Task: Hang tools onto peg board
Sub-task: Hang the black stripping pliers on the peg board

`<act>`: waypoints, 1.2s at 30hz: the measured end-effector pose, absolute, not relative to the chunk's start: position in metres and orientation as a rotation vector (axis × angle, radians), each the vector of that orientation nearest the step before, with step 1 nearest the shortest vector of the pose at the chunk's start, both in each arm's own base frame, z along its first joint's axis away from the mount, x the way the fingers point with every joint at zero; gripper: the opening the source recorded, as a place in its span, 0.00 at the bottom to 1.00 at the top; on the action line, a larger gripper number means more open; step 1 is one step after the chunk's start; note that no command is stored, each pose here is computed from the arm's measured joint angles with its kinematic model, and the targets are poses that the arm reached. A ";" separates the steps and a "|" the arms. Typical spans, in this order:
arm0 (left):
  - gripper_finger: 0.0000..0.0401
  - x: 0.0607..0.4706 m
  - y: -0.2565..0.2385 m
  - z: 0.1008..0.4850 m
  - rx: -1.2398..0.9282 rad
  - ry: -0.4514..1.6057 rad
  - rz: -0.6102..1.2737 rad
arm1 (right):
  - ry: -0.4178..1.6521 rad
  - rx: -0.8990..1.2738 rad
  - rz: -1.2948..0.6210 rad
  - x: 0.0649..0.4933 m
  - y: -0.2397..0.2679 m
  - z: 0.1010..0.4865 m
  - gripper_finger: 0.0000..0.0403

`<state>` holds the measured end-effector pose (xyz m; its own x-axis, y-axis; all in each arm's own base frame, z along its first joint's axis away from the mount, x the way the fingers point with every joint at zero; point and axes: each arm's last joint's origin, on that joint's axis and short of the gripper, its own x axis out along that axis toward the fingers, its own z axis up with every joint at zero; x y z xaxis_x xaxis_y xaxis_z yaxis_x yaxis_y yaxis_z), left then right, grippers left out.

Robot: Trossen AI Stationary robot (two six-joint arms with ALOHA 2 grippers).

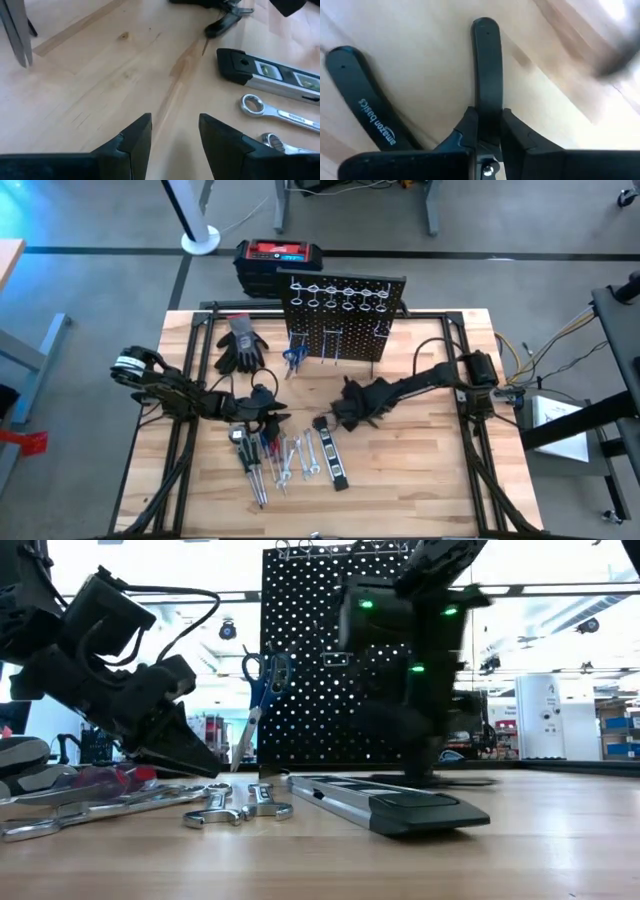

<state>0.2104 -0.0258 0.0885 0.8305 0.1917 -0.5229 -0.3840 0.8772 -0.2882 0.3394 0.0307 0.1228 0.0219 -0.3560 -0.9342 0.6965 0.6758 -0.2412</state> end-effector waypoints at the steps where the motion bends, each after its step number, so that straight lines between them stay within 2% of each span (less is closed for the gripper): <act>1: 0.39 0.211 -0.026 0.089 -0.401 0.501 0.314 | 1.305 0.308 -0.847 0.336 0.033 0.128 0.08; 2: 0.39 0.211 -0.026 0.090 -0.404 0.498 0.313 | 1.310 0.296 -0.861 0.331 0.035 0.133 0.08; 4: 0.39 0.213 -0.026 0.092 -0.407 0.487 0.310 | 1.252 0.253 -0.891 0.322 0.040 0.148 0.01; 12: 0.39 0.228 -0.033 0.110 -0.409 0.375 0.193 | 0.906 0.325 -0.951 0.270 0.062 0.189 0.01; 18: 0.39 0.239 -0.037 0.120 -0.388 0.333 0.136 | 0.857 0.316 -0.852 0.238 0.062 0.178 0.01; 22: 0.39 0.241 -0.037 0.122 -0.378 0.330 0.121 | 0.909 0.278 -0.654 0.241 0.051 0.163 0.11; 28: 0.39 0.241 -0.037 0.121 -0.382 0.339 0.119 | 0.994 0.137 -0.489 0.252 0.034 0.153 0.37; 30: 0.39 0.240 -0.038 0.120 -0.388 0.348 0.116 | 1.047 0.147 -0.397 0.254 0.029 0.152 0.43; 36: 0.39 0.240 -0.037 0.119 -0.393 0.359 0.117 | 1.164 0.089 -0.299 0.255 0.021 0.135 0.46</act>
<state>0.2400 -0.0374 0.1192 0.9304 0.0423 -0.3640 -0.1799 0.9181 -0.3532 0.2551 0.0213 0.1349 0.3611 -0.1856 -0.9139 0.2776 0.9570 -0.0847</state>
